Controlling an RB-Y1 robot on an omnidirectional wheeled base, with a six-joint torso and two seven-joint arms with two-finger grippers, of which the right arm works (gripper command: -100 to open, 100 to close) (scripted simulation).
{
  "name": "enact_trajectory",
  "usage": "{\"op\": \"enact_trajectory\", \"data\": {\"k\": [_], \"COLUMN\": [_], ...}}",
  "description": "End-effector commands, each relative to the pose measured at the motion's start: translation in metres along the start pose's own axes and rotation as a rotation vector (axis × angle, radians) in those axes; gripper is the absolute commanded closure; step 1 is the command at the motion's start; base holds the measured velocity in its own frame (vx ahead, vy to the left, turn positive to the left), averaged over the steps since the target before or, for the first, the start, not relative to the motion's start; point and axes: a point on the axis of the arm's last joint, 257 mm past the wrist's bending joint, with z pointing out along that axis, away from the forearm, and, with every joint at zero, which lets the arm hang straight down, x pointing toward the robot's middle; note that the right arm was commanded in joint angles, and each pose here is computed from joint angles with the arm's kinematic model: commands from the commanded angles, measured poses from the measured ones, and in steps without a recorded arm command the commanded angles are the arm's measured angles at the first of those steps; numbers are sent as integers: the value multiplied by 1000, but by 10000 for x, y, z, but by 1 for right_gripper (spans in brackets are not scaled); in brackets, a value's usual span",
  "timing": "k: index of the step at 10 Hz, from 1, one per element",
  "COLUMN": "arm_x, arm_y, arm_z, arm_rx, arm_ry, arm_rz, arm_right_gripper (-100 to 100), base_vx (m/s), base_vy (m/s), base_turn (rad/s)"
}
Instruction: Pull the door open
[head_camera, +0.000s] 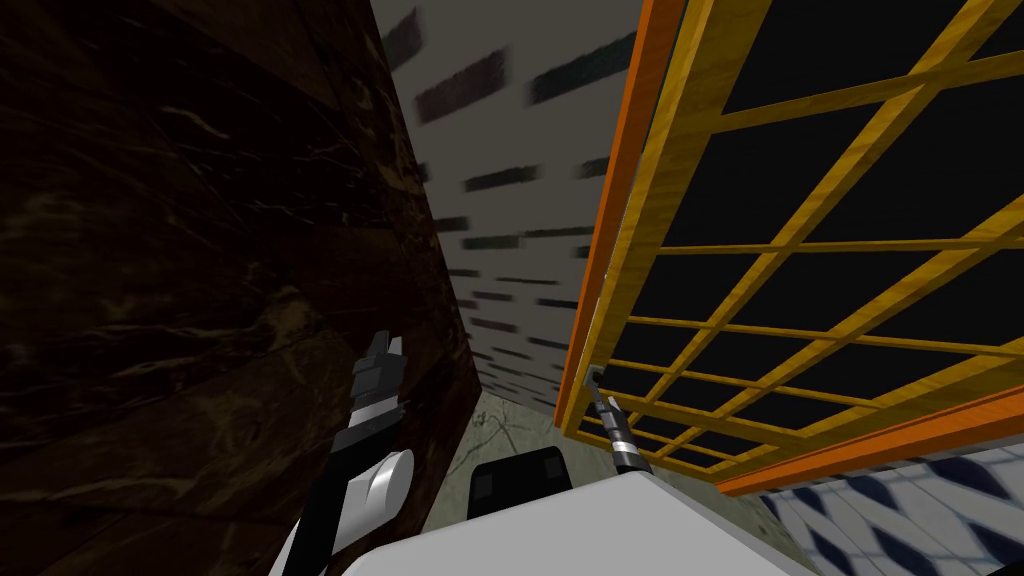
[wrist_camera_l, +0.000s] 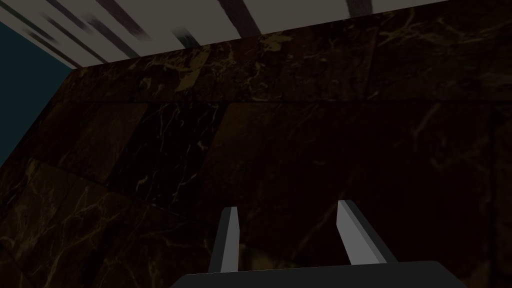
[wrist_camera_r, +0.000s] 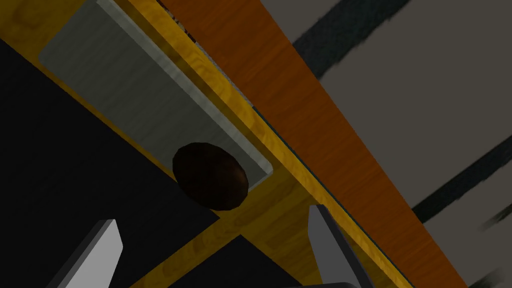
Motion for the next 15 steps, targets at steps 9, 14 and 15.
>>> {"op": "enact_trajectory", "data": {"k": [9, 14, 15], "arm_x": [-19, -26, -26], "arm_y": [16, 29, 29], "arm_z": [-198, -340, -340], "arm_rx": [-34, -58, -59], "arm_ry": [23, 36, 36], "arm_rz": [-290, -468, -483], "arm_right_gripper": [-100, -100, -100], "base_vx": [-5, -5, -5], "base_vy": [18, 16, 14], "base_turn": [-48, -60, -24]}}
